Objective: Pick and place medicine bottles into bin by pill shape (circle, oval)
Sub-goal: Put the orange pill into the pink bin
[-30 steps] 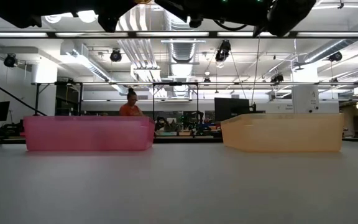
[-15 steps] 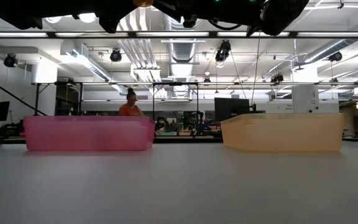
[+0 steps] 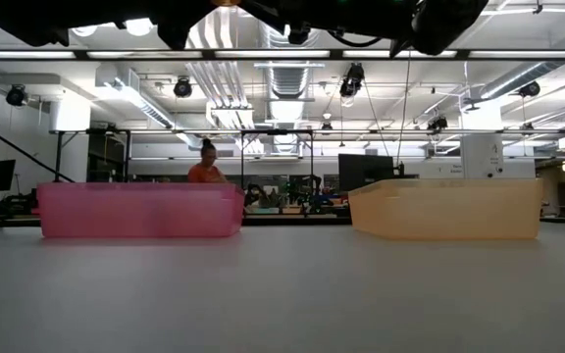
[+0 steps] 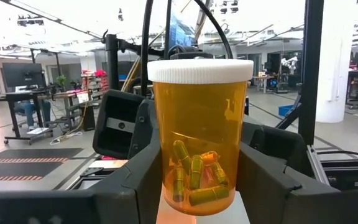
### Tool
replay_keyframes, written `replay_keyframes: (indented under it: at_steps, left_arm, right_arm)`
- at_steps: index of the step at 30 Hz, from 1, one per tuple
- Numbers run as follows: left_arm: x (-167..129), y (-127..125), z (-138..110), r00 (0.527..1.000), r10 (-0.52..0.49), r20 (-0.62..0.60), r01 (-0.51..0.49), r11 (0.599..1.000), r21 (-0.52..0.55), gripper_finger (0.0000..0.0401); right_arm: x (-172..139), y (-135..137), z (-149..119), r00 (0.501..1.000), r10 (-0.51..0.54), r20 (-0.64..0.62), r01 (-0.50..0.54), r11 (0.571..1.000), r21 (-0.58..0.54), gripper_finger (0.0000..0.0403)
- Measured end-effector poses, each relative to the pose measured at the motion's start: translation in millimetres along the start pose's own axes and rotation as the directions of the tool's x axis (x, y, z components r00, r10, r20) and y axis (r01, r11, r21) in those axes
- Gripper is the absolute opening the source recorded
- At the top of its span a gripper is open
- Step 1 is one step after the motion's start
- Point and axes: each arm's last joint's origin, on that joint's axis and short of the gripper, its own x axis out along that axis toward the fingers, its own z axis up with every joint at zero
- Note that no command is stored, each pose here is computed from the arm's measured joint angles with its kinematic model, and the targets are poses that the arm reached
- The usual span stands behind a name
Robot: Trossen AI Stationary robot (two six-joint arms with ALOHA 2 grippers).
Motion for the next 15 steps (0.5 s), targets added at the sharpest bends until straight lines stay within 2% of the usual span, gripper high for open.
replay_keyframes:
  at_steps: [6,15]
  left_arm:
    - [-0.5,0.0,0.6,1.000,-0.002,0.005,0.002,1.000,0.000,0.0158]
    - [-0.6,-0.1,-0.8,1.000,-0.003,-0.008,0.003,1.000,-0.003,0.0158]
  right_arm:
    - [0.0,0.2,0.4,1.000,0.014,0.008,-0.014,0.999,0.036,0.0161]
    - [0.0,0.4,-0.3,1.000,0.020,0.002,-0.020,0.996,0.083,0.0165]
